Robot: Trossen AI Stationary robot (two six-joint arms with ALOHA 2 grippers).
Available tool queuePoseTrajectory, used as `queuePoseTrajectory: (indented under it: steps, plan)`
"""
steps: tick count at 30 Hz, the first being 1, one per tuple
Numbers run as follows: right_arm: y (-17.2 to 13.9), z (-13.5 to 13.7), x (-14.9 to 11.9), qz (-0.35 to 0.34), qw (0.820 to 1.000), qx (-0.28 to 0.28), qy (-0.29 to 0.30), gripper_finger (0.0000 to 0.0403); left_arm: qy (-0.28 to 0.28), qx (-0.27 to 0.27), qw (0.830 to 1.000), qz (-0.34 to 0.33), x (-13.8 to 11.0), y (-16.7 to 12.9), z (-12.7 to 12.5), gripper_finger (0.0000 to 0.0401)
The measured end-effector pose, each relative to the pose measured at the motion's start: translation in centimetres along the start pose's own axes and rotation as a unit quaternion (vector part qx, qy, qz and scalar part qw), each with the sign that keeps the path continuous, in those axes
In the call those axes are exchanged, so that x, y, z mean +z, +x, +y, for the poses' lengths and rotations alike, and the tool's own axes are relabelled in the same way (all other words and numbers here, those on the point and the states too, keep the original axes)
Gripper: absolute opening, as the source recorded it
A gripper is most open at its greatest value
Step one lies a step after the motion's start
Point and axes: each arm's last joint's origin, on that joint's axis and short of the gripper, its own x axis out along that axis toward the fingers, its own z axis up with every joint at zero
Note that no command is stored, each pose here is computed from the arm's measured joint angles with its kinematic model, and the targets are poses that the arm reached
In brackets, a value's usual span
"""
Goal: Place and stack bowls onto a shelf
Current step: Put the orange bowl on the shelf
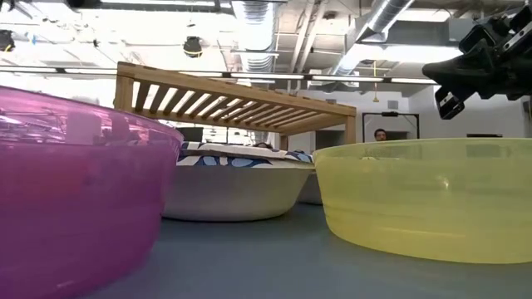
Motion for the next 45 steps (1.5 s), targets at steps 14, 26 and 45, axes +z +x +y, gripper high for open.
queuePoseTrajectory:
  steps: [14, 26, 45]
  plan:
    - [0.0, -0.1, 0.0, -0.007, 0.997, -0.015, 0.081, 0.0042, -0.040, 0.065, 0.991, 0.114, 0.2, 8.4, -3.8, 0.0140]
    - [0.0, -0.1, 0.0, -0.010, 0.961, -0.014, 0.275, 0.0042, -0.254, 0.403, 0.780, 0.407, -7.3, 6.5, 1.0, 0.0140]
    - [0.0, -0.1, 0.1, -0.011, 0.954, -0.014, 0.301, 0.0042, -0.033, 0.610, 0.712, 0.346, -6.6, 2.0, 2.8, 0.0140]
